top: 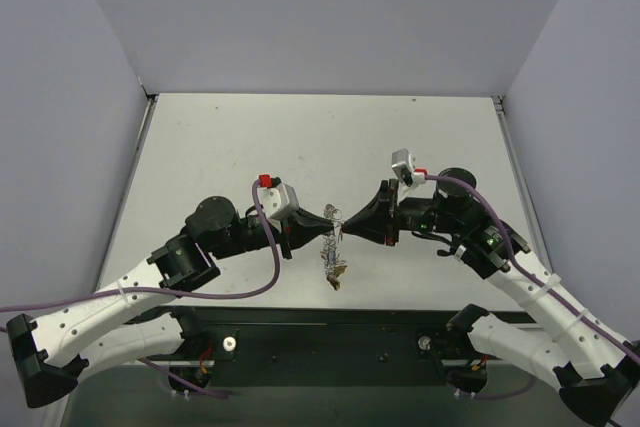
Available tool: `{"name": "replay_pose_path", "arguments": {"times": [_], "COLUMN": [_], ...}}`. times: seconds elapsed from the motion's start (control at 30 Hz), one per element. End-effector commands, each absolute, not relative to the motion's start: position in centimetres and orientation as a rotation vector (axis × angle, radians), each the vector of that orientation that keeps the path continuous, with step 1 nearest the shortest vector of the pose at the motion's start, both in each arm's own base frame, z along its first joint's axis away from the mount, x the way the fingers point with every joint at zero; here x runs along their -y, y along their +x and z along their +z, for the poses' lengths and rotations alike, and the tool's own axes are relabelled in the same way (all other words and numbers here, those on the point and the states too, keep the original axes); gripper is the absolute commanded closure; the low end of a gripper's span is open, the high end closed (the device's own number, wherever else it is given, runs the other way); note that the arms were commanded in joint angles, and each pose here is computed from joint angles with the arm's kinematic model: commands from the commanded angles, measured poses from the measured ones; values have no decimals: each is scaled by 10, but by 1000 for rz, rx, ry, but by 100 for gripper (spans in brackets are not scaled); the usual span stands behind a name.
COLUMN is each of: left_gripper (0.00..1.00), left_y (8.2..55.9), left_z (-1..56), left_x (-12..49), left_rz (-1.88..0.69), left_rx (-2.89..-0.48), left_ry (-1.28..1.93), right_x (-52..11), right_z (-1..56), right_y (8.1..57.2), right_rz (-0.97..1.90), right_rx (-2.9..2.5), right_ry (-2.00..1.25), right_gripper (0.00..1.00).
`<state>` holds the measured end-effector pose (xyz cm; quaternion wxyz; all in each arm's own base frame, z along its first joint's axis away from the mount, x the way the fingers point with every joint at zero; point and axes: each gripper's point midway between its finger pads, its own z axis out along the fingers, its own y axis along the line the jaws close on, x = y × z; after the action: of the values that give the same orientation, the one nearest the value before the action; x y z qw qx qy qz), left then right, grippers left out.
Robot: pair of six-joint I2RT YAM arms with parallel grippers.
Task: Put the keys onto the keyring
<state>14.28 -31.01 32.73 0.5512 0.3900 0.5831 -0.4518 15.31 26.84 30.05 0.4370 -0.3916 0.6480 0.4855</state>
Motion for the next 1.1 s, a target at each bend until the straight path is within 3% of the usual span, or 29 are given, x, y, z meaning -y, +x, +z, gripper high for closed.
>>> {"name": "replay_pose_path", "arguments": {"times": [0.0, 1.07], "left_gripper": [100, 100], "left_y": [139, 128], "left_z": [363, 381], "left_x": [309, 307], "left_rz": [-1110, -1166], "left_rx": [-1265, -1199], "left_ry": [880, 873], "right_x": [-270, -266], "right_z": [326, 303], "right_y": [159, 177], "right_rz": [1156, 1057], "right_rx": [-1513, -1623], "right_ry": [-974, -894], "right_gripper": [100, 100]}}
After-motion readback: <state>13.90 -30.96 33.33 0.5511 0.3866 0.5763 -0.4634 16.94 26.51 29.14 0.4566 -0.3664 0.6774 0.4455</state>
